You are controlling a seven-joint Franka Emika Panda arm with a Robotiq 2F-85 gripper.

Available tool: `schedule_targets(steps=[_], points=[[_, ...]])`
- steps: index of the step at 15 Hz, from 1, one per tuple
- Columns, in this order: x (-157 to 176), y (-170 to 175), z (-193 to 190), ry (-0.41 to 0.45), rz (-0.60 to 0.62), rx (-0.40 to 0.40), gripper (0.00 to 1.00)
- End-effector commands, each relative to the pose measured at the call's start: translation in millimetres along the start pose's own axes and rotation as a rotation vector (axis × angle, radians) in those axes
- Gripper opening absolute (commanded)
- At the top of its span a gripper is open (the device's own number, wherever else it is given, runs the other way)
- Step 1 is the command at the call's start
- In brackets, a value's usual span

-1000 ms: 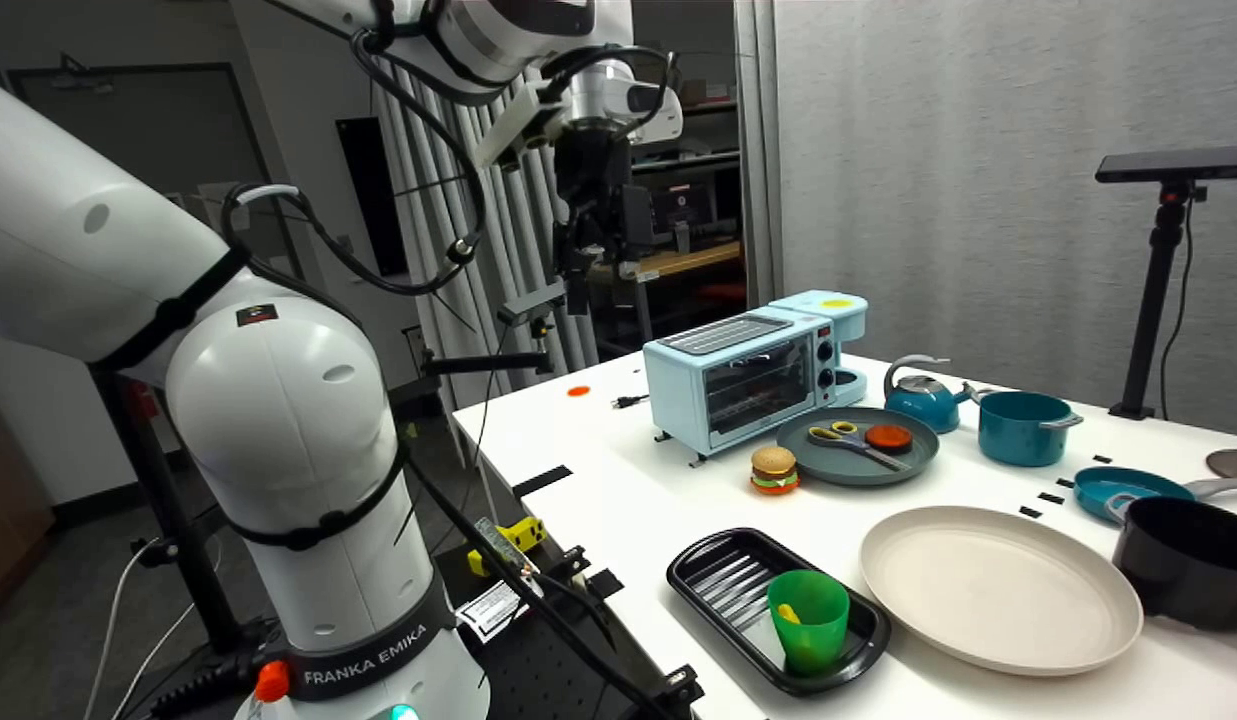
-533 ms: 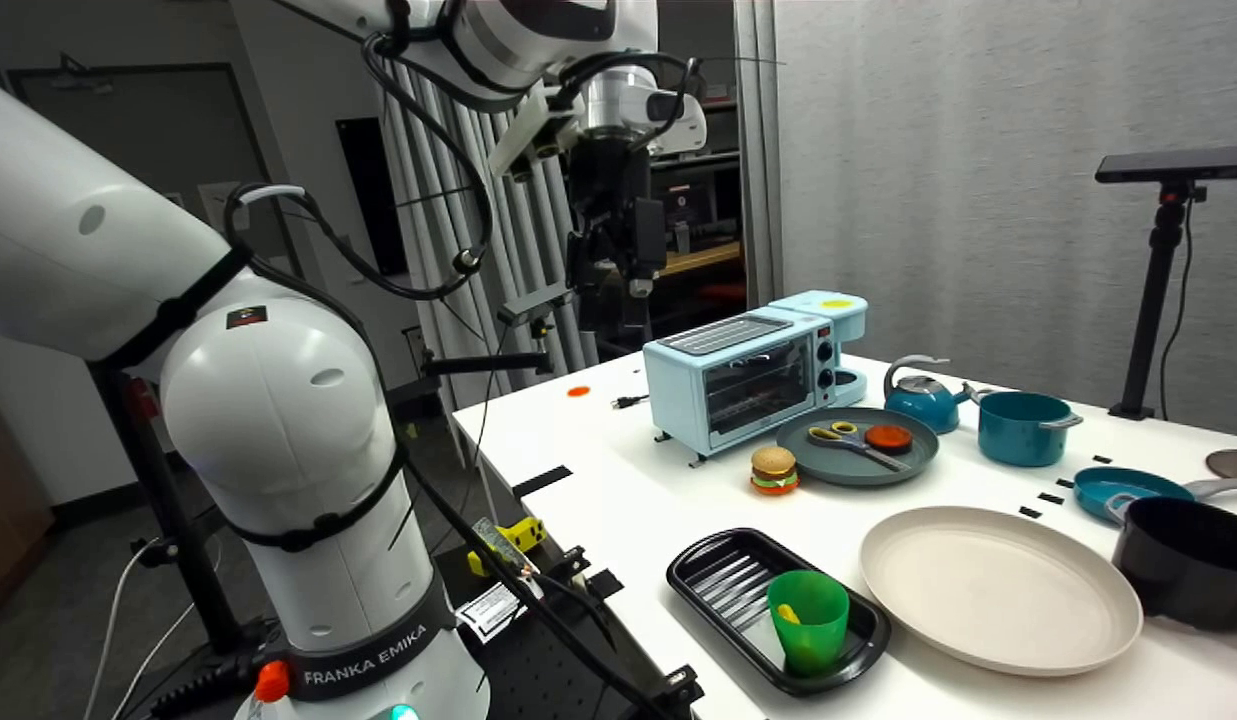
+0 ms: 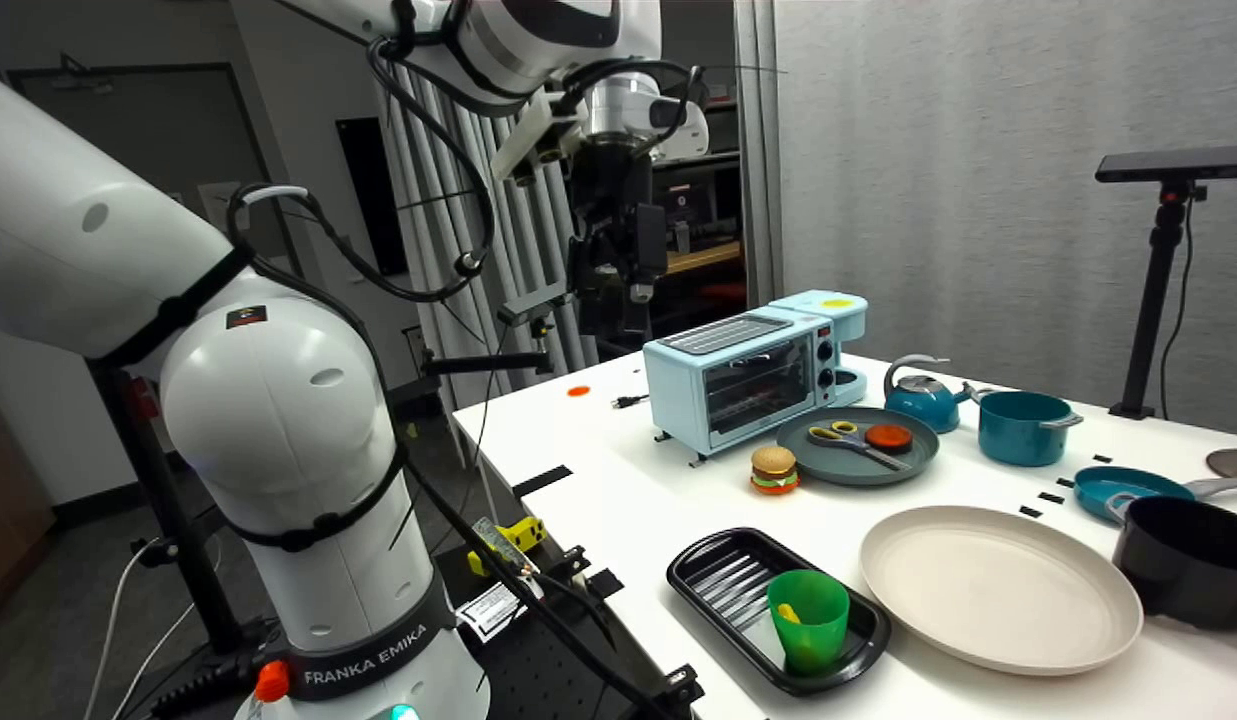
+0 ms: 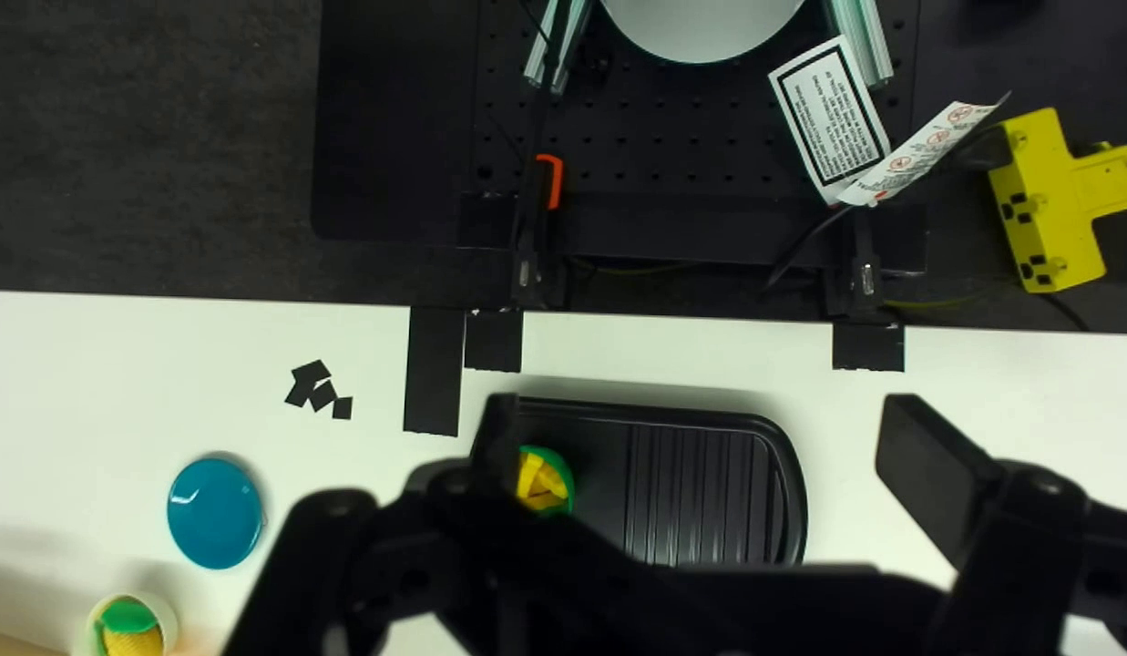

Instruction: Pour the fries out of the green cup onto the plate

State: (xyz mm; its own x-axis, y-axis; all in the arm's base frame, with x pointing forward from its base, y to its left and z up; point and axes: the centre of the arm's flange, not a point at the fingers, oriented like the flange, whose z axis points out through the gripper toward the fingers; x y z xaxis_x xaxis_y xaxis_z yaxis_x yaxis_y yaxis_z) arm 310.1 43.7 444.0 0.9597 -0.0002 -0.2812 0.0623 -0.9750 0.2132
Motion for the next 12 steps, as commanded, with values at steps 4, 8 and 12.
schedule_targets(steps=[4, 8, 12], points=[[41, 11, 41, -0.022, 0.058, -0.011, 1.00], [76, 15, 83, -0.026, 0.103, 0.001, 1.00], [100, 16, 119, -0.017, 0.142, 0.012, 1.00]])
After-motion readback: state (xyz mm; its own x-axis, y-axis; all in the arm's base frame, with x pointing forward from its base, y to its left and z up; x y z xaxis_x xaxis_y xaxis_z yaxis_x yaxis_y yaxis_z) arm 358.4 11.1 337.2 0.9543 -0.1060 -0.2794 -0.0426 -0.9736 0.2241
